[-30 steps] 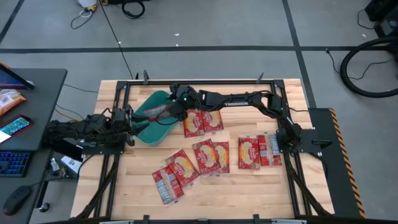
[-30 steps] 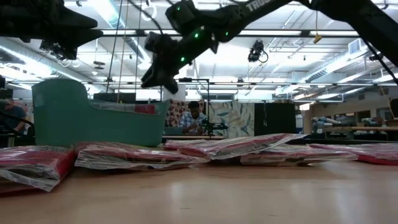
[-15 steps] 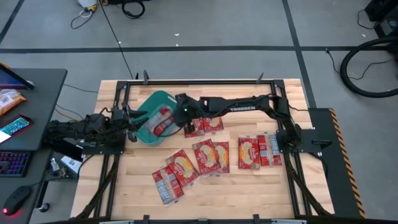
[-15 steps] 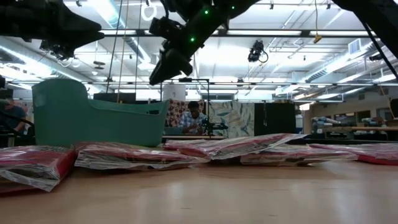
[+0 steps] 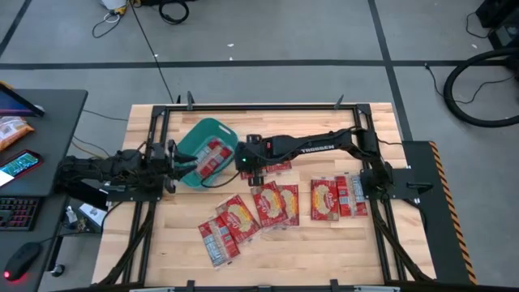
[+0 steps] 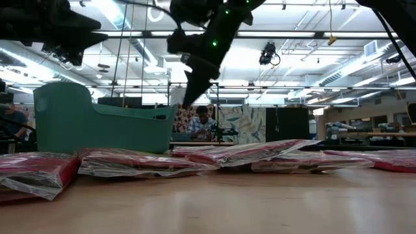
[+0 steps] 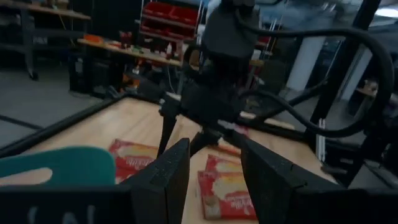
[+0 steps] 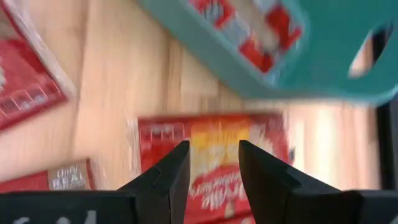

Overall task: Sort popcorn bags into baskets
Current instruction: Put the red popcorn bag into the green bin

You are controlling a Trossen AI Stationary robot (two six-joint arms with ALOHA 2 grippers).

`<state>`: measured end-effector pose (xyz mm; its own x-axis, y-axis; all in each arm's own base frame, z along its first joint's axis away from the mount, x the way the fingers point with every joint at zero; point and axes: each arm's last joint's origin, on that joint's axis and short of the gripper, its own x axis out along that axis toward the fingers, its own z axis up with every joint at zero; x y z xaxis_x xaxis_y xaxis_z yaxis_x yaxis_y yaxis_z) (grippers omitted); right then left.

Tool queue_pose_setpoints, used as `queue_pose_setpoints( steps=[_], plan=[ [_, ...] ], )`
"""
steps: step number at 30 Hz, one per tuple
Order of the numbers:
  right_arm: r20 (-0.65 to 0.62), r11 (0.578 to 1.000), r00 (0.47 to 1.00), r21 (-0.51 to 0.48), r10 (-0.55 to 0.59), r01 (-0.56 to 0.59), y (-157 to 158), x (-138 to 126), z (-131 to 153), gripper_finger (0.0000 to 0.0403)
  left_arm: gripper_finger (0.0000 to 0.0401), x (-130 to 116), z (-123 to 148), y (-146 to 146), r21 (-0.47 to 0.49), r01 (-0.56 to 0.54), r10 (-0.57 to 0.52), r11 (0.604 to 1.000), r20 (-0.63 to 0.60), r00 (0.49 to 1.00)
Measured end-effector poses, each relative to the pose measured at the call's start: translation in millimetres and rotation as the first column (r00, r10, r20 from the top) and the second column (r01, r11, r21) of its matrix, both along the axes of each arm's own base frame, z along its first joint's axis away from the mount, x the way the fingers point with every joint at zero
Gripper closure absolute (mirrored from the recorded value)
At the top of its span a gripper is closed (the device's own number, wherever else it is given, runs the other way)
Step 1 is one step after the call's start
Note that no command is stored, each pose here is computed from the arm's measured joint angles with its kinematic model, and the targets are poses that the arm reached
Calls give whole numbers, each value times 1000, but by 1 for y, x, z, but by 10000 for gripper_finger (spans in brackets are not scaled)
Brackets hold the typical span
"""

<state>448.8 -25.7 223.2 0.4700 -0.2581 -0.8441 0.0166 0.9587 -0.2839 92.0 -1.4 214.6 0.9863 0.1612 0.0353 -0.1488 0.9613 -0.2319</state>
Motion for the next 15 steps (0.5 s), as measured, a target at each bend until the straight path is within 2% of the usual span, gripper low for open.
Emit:
queue_pose_setpoints(
  steps=[4,10,15],
  plan=[
    [-52,996,997,64,-64,67,8,-8,-18,247,250,5,-3,-1,3,1,-1,1000,-44,999],
    [-108,979,990,175,-90,108,53,-15,-21,224,250,10,-7,-1,9,2,-2,1000,-94,996],
    [-234,923,955,296,-181,248,76,-28,-25,213,250,12,-9,-1,-21,2,-4,1000,-108,994]
  ],
)
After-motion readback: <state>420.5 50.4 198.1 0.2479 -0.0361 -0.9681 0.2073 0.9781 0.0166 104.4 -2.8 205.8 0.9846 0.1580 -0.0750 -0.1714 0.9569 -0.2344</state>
